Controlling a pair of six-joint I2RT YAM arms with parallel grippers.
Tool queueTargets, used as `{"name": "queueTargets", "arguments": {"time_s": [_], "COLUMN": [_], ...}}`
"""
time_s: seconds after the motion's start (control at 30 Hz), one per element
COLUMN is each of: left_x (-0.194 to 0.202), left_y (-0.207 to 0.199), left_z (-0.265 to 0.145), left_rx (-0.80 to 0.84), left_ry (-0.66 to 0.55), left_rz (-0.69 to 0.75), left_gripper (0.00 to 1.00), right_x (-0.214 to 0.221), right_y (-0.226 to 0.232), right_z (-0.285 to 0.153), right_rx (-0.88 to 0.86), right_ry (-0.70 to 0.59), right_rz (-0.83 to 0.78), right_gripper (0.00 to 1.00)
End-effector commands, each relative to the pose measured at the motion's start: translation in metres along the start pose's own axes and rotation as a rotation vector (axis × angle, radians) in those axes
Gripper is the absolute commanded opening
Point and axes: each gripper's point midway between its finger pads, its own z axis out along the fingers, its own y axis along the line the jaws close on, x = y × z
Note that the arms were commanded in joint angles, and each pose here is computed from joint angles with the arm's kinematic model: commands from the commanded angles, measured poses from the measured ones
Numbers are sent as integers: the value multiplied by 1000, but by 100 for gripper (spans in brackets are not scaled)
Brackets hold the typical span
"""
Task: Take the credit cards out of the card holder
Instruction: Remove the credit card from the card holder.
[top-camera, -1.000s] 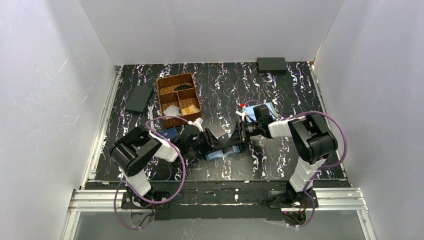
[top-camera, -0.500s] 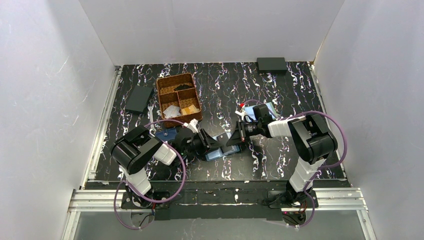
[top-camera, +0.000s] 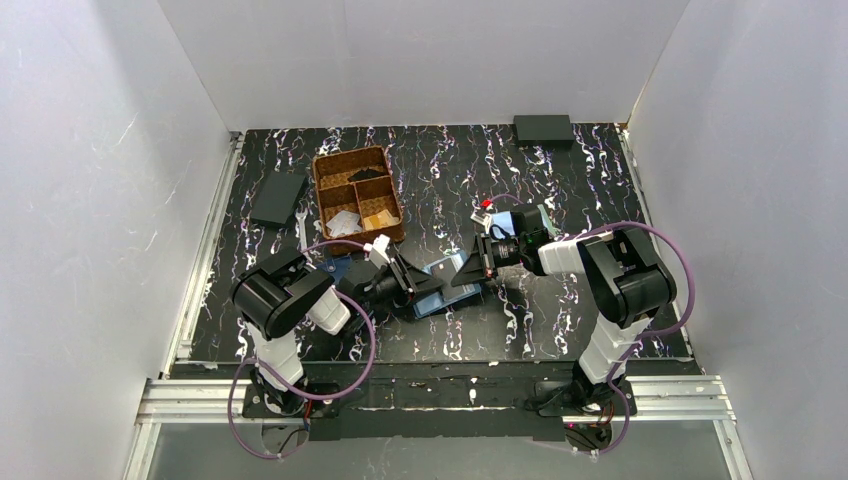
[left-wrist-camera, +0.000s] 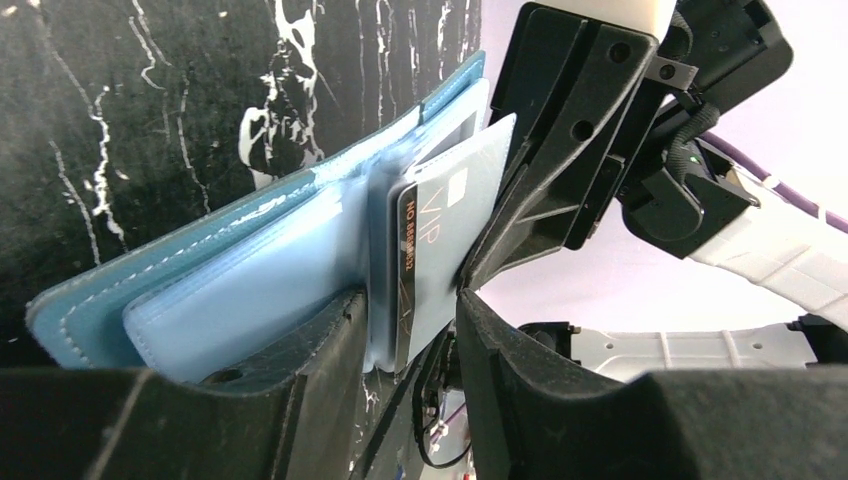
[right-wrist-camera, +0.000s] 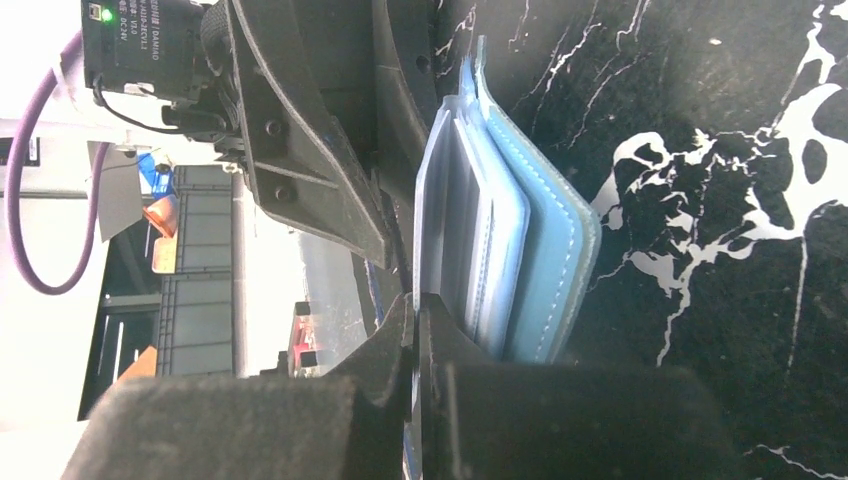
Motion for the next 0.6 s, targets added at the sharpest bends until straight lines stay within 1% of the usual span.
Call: {"name": "queueTargets", "arguments": {"time_s": [0.0, 0.07, 0.1, 0.17, 0.3, 0.57], "left_x": [-6, -8, -8, -9, -10, -11], "left_y": [-18, -29, -32, -39, -45, -53], "left_z": [-4, -6, -6, -5, -4, -6], "left_rx": [65, 94, 103, 121, 139, 167], "left_ry": [-29, -33, -32, -27, -27, -32], "left_rz": [37, 54, 56, 55, 61, 111], "left_gripper": [36, 28, 26, 26, 21, 20], "right_x": [-1, -1, 0, 0, 1, 7], "right_y": [37, 37, 37, 37, 38, 38], "right_z": [-4, -4, -4, -4, -4, -1], "right_rx": [-142, -149, -151, -156, -160, -178], "right_ry": [50, 55, 58, 63, 67, 102], "right_rz": [-96, -95, -93, -91, -90, -77], "right_gripper": [1, 1, 1, 1, 1, 1]}}
